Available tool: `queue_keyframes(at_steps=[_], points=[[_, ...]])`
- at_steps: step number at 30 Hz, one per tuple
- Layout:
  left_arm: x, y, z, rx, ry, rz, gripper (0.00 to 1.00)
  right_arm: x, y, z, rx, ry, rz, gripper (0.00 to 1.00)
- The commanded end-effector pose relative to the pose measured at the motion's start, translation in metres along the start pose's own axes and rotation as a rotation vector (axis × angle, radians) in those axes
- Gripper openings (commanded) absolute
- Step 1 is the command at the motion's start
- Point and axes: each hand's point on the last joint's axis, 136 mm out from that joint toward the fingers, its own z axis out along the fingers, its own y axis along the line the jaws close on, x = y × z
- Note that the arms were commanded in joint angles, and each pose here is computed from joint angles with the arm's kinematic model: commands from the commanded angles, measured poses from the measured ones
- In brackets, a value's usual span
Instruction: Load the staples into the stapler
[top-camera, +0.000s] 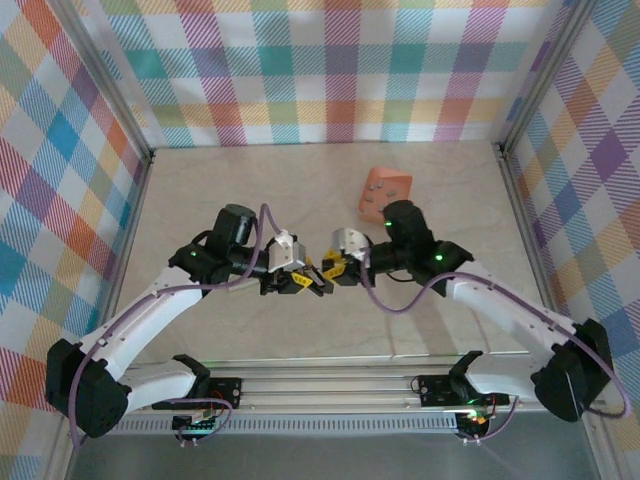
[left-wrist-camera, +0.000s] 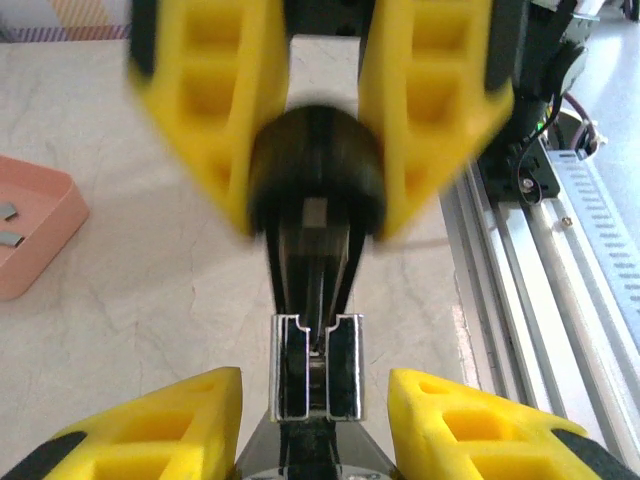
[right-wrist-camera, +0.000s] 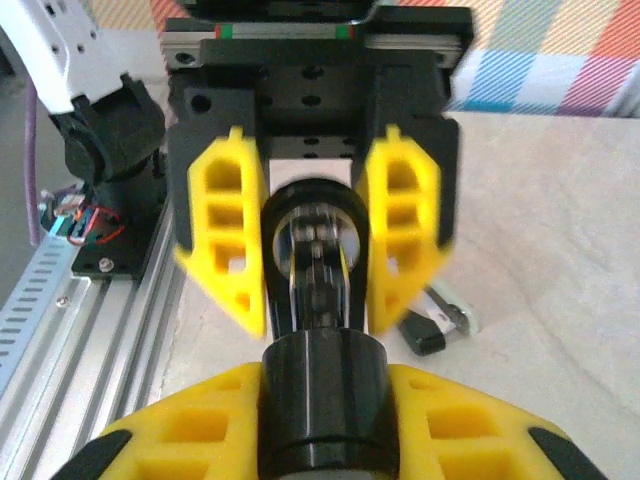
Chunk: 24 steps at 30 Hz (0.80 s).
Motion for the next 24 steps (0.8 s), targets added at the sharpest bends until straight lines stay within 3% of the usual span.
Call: queue_keyframes(at_steps=[1, 9, 13, 18, 24], points=[[-0.04, 0.002, -0.025, -0.011, -0.15, 0.017, 0.0, -0.004, -0.009, -0.03, 0.046, -0.098, 0.059, 0.17], [-0.072, 0.017, -0.056, -0.038, -0.295, -0.033, 0.0, 0.045, -0.03, -0.066, 0.178, -0.11, 0.221, 0.17], [-0.089, 0.018, -0.071, -0.046, -0.329, -0.021, 0.0, 0.074, -0.035, -0.068, 0.225, -0.074, 0.292, 0.16], [-0.108, 0.028, -0.088, -0.074, -0.378, -0.014, 0.0, 0.091, -0.047, -0.073, 0.3, -0.121, 0.346, 0.16], [-0.135, 0.041, -0.105, -0.132, -0.447, -0.02, 0.0, 0.118, -0.054, -0.076, 0.353, -0.057, 0.413, 0.16]])
